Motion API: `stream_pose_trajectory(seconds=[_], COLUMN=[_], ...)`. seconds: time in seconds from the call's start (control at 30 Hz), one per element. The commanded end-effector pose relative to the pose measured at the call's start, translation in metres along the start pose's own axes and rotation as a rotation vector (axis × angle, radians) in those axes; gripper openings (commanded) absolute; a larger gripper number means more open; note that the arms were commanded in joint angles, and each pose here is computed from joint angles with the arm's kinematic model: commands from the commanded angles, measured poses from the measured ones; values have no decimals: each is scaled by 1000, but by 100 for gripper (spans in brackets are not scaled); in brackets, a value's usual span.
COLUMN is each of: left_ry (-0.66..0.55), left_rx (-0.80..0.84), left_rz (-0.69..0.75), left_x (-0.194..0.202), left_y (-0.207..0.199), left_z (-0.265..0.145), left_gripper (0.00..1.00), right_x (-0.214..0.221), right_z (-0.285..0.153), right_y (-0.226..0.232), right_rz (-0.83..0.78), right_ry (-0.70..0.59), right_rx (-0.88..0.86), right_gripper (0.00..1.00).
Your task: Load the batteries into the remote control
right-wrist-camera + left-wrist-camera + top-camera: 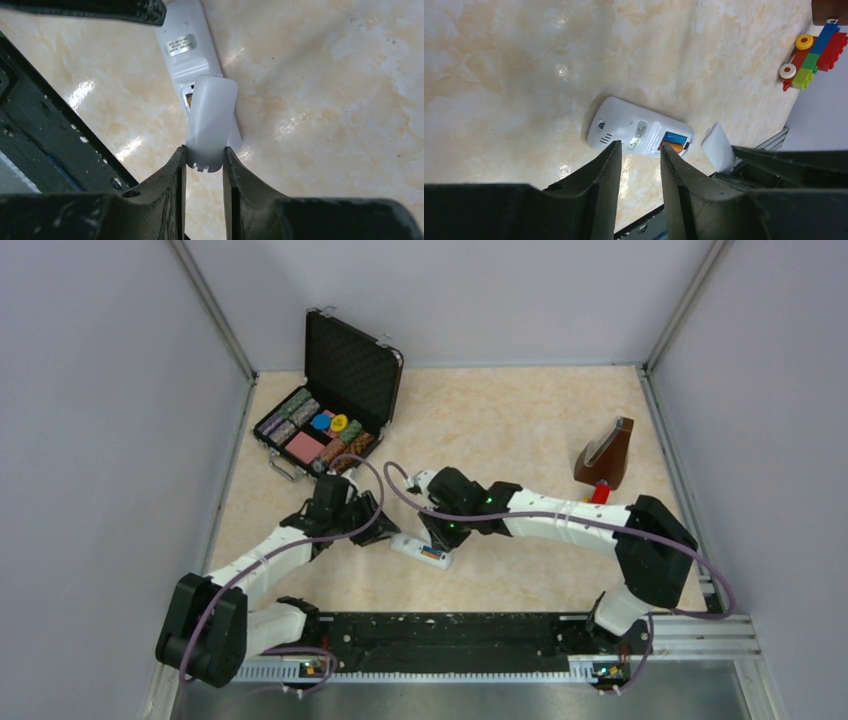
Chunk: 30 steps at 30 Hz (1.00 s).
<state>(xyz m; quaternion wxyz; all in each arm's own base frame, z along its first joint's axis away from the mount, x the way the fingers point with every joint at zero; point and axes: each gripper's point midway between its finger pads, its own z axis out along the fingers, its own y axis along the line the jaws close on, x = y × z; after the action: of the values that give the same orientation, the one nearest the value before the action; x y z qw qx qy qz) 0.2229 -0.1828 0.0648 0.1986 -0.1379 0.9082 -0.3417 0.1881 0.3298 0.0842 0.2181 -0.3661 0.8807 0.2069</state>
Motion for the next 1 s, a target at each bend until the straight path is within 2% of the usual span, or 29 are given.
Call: stream_pose_trajectory(seconds=[0.0, 0.27, 0.5, 0.97], left_ry=[-43, -39, -54, -60], left_rx=[51, 71, 50, -15], left_rz=[10, -32, -69, -176], left_x=[-17, -22, -27, -32], left_y=[-13, -7, 5, 37], left_z=[-6, -7, -10, -6], left_gripper=[39, 39, 39, 38], right_x=[-7, 3, -2, 18], right_z=[-4, 9, 15, 17], right_y=[13, 14, 11, 14], right_rz=[-187, -302, -322, -354], right_ry=[-5, 79, 113, 215], right_rx=[40, 108, 135, 86], right_gripper=[15, 15, 15, 15])
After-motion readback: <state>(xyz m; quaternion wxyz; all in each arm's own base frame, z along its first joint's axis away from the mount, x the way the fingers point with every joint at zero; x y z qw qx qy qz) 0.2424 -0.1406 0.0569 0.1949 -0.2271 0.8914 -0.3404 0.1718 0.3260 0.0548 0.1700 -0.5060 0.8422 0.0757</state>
